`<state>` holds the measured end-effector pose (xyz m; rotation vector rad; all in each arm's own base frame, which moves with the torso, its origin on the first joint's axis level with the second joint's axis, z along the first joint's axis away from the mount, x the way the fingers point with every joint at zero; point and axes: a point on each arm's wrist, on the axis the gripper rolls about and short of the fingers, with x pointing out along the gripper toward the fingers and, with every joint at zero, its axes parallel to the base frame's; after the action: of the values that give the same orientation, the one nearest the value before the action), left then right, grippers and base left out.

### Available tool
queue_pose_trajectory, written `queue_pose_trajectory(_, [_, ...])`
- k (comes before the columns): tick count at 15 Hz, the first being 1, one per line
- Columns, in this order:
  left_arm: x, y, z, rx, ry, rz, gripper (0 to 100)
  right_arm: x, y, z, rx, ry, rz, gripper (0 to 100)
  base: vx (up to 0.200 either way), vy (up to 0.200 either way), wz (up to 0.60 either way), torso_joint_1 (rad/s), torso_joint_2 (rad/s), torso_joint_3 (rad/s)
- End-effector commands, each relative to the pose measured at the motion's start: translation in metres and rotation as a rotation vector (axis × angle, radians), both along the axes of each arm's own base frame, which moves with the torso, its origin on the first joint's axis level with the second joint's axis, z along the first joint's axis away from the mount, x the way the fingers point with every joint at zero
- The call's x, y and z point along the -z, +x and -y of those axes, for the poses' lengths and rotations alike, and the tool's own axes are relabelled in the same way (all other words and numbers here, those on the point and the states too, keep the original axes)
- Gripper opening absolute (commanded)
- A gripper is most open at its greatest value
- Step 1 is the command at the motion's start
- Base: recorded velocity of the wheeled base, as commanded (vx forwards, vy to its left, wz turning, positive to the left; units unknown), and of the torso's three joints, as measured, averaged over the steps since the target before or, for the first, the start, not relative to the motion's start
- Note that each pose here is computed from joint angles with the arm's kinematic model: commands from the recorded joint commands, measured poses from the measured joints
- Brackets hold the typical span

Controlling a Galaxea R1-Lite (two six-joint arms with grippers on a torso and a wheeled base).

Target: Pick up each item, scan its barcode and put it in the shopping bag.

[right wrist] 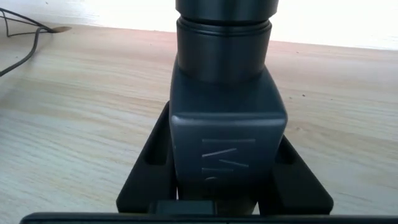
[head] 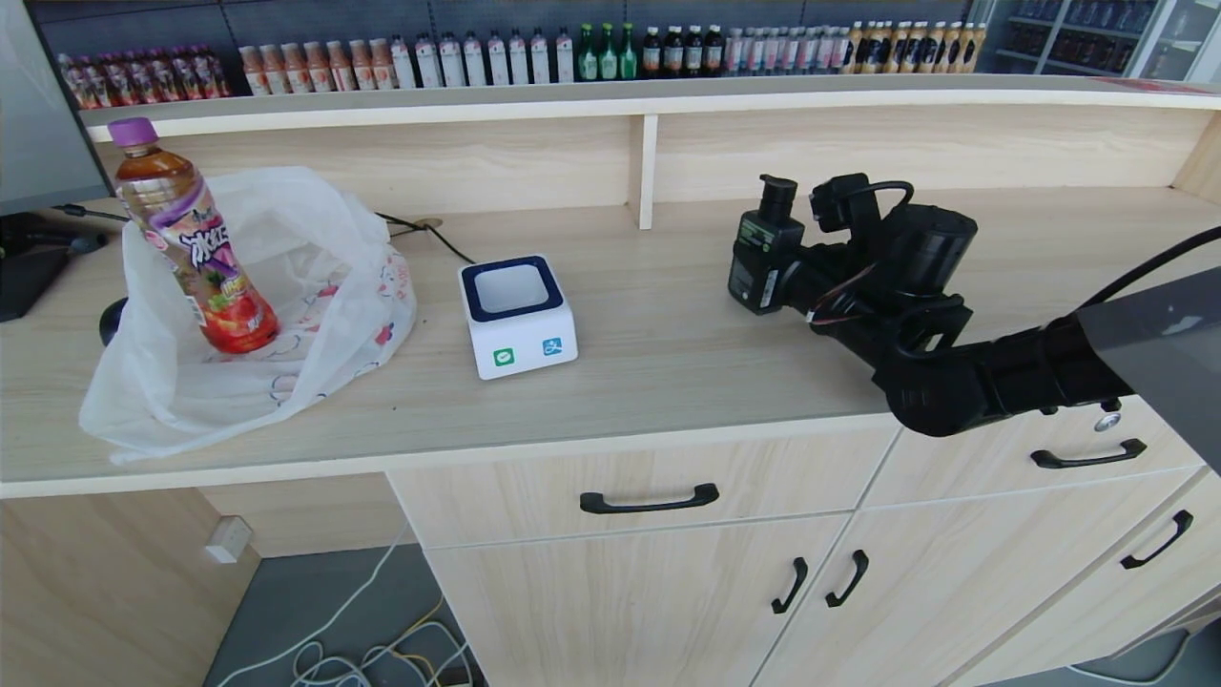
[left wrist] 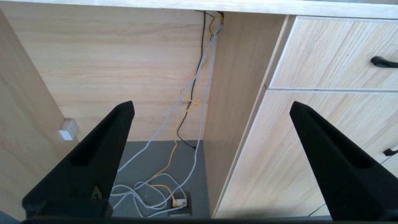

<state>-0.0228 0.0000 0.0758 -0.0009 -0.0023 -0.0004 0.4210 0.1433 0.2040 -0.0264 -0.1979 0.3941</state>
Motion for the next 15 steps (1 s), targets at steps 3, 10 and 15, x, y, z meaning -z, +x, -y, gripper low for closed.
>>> queue_pose_trajectory(3, [0.000,0.000,0.000,0.000,0.001,0.001,100,-0.013,-0.008,-0.001,-0.005,-0.010,0.035,0,0.000,0.000,0.00,0.000,0.00,0.000])
queue_pose_trajectory(10, [0.000,0.000,0.000,0.000,0.001,0.001,100,-0.041,-0.053,0.008,0.002,-0.072,0.081,0,0.000,0.000,0.00,0.000,0.00,0.000])
queue_pose_trajectory(15, [0.000,0.000,0.000,0.000,0.001,0.001,100,-0.051,-0.120,0.022,-0.014,-0.149,0.083,0,0.000,0.000,0.00,0.000,0.00,0.000])
